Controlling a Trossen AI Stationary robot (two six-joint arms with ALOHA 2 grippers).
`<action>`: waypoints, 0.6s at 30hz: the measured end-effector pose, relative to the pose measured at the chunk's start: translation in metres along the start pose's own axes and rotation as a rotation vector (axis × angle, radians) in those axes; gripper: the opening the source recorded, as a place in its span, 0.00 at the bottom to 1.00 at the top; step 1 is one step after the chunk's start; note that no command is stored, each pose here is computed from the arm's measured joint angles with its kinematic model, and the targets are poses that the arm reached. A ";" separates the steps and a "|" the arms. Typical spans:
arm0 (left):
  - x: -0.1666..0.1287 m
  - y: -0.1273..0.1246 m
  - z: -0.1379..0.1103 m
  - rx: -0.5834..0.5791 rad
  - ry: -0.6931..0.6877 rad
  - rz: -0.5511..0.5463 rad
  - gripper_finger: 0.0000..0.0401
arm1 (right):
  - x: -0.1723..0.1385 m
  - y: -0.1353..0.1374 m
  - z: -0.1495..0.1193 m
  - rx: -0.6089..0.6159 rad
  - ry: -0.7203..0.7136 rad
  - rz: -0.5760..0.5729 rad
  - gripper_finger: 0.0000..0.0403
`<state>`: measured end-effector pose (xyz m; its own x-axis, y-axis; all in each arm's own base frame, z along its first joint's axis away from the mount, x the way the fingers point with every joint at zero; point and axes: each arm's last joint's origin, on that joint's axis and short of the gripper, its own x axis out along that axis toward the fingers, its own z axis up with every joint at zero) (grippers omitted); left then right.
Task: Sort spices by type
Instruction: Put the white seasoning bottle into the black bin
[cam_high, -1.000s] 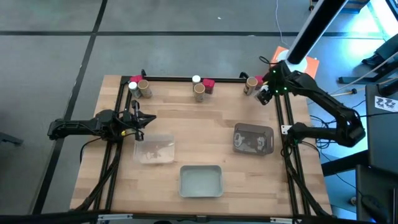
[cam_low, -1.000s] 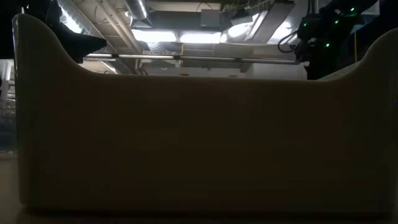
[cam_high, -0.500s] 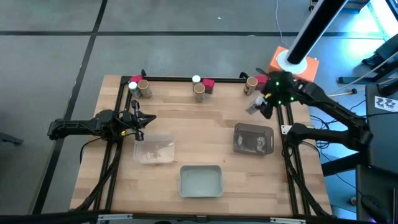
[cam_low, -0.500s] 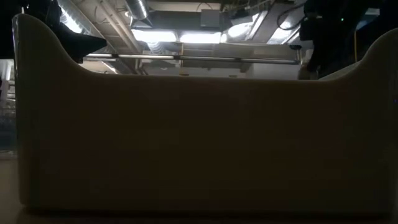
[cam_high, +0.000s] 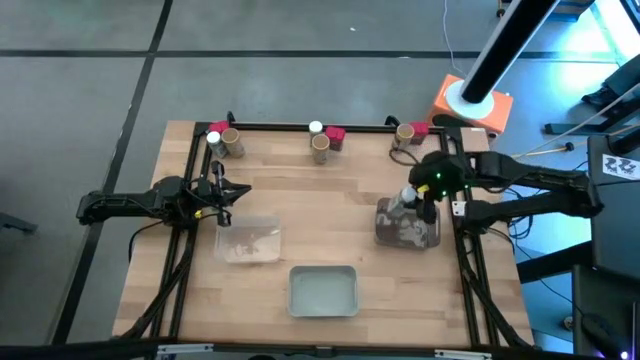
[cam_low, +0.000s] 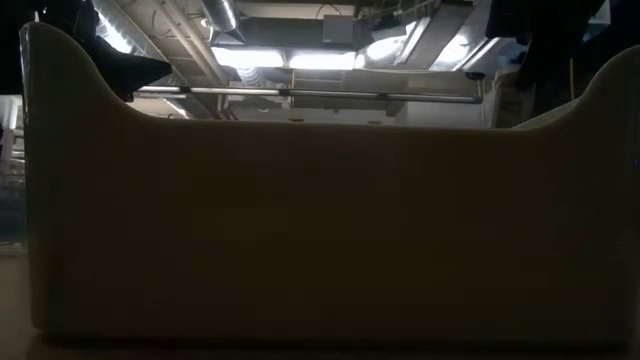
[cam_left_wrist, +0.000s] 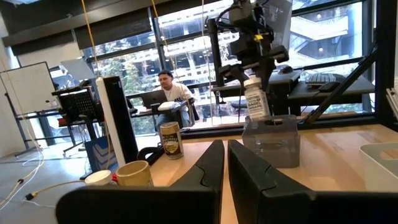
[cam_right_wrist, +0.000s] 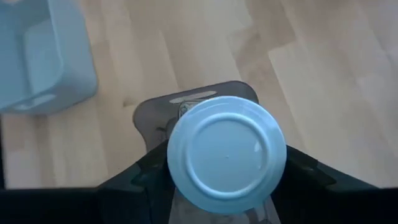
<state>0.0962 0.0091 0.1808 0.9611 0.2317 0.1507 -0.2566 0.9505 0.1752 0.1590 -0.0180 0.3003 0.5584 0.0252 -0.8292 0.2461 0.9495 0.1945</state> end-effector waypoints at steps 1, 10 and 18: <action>0.000 0.000 0.000 0.000 0.000 0.000 0.03 | 0.002 0.003 0.000 -0.008 0.007 -0.006 0.51; 0.000 0.000 0.000 0.000 0.000 0.000 0.03 | 0.032 0.018 0.007 -0.083 0.092 -0.093 0.51; 0.000 0.000 0.000 -0.007 0.000 0.000 0.03 | 0.060 0.019 0.013 -0.123 0.144 -0.135 0.51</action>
<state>0.0961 0.0091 0.1809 0.9611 0.2314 0.1510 -0.2556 0.9520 0.1683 0.2072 -0.0026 0.2612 0.4056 -0.0689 -0.9114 0.2080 0.9779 0.0186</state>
